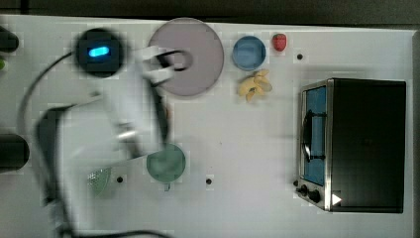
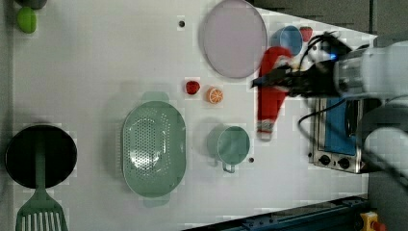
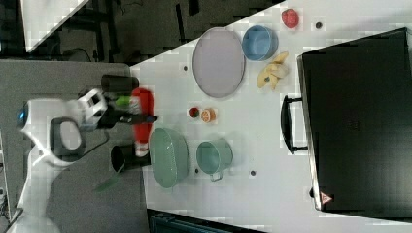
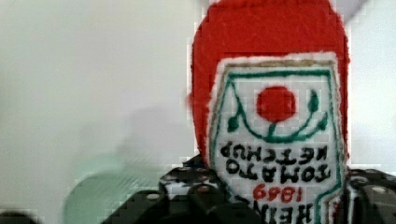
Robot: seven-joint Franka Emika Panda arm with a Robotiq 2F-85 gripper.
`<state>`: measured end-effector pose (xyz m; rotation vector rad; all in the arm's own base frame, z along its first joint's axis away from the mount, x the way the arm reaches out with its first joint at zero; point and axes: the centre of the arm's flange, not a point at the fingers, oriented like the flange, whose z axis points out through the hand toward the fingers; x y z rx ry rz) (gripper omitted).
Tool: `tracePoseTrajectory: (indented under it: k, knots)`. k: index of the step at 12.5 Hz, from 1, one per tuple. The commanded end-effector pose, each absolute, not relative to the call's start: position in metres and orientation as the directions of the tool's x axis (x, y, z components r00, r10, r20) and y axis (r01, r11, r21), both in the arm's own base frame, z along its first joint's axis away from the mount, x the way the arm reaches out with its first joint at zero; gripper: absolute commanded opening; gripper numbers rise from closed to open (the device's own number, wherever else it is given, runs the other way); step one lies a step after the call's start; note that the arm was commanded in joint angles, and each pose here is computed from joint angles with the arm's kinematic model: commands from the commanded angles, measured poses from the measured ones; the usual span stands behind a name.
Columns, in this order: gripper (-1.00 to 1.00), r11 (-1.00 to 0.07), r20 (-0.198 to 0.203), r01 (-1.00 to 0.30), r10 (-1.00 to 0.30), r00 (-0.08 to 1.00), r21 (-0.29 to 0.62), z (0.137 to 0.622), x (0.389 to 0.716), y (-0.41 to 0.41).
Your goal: Pick ketchup from strainer and place it on the table
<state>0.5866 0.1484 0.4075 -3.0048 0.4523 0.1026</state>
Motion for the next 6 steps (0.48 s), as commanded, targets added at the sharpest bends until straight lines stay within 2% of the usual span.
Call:
tracePoseTrajectory:
  k: [1, 4, 6]
  knots:
    - [0.18, -0.958, -0.079, -0.278, -0.272, 0.959, -0.078, 0.401, 0.605, 0.043]
    - [0.18, -0.935, -0.126, -0.352, -0.344, 0.931, -0.047, 0.367, 0.598, -0.028]
    - [0.18, -0.919, -0.140, -0.393, -0.385, 0.912, -0.032, 0.343, 0.588, -0.052]
